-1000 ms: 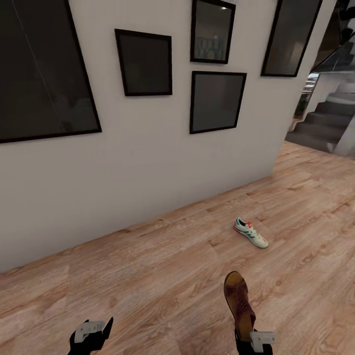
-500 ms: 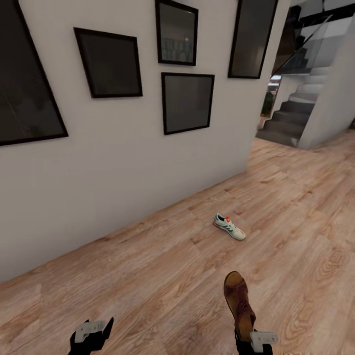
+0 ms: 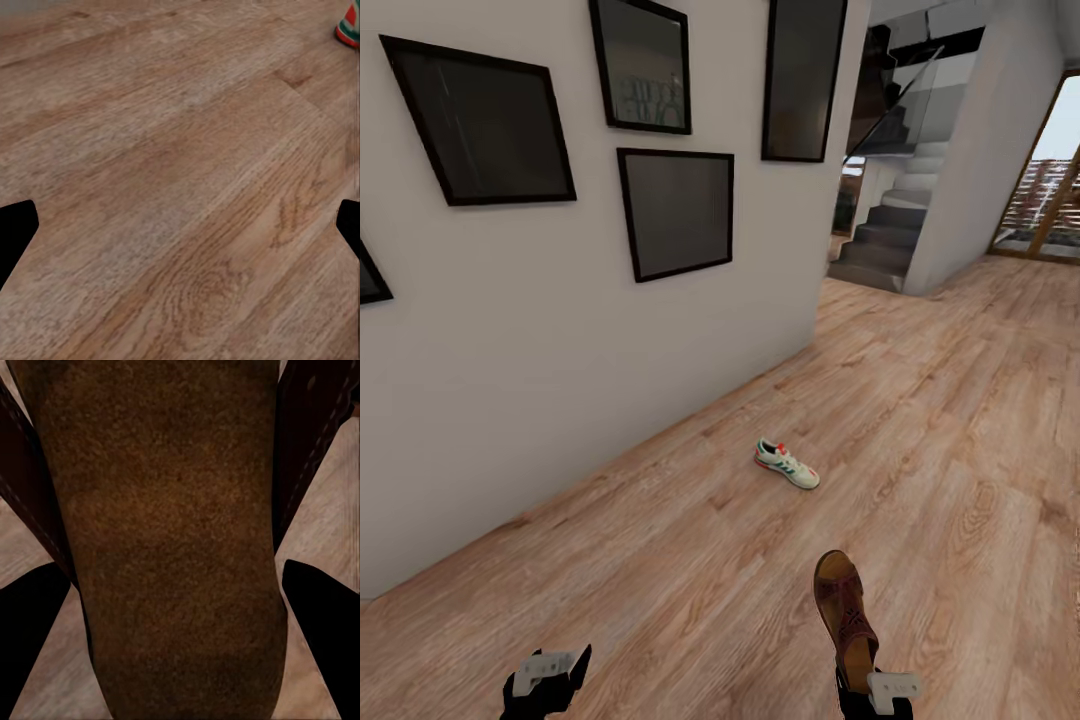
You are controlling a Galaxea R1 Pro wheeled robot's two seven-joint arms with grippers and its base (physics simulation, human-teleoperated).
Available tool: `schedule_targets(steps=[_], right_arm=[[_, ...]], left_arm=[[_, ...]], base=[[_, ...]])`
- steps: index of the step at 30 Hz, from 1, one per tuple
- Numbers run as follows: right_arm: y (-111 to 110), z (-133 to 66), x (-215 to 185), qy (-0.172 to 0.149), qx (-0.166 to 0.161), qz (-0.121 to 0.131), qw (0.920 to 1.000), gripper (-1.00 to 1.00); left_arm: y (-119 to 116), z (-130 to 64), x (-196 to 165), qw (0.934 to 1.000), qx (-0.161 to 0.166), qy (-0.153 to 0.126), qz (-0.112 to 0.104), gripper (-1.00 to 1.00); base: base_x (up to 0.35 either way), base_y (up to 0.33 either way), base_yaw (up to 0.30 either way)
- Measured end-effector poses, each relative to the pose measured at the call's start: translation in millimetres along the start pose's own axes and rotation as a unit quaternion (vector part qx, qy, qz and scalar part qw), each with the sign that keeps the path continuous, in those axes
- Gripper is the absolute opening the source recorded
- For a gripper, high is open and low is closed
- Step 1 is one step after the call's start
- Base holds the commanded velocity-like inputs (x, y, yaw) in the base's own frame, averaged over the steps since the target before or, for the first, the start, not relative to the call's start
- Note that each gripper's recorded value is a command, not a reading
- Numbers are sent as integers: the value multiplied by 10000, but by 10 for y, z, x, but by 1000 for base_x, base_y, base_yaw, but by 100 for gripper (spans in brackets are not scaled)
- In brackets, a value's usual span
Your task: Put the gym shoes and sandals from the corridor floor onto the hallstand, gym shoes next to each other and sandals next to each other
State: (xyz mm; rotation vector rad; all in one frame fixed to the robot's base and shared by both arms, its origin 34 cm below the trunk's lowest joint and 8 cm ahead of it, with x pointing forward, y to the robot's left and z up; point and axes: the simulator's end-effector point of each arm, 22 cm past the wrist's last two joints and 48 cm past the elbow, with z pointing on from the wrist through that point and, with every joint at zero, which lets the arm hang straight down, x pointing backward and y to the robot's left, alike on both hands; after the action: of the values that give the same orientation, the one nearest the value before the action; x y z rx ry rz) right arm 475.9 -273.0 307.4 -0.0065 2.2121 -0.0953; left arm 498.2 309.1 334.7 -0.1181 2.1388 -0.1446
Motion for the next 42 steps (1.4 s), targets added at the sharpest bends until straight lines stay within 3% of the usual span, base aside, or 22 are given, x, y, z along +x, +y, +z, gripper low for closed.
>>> schedule_targets(steps=[29,42], right_arm=[[4,0,-93,-96,-12,3,10000,-100],[8,-3,-164,-172,-24,3,9998,-100]], left_arm=[[-3,-7,-92,9999,6,-104,8,100],[-16,-9,-163,9998,20,-179,14,100]], base=[[278,3,-283],[238,190,-238]])
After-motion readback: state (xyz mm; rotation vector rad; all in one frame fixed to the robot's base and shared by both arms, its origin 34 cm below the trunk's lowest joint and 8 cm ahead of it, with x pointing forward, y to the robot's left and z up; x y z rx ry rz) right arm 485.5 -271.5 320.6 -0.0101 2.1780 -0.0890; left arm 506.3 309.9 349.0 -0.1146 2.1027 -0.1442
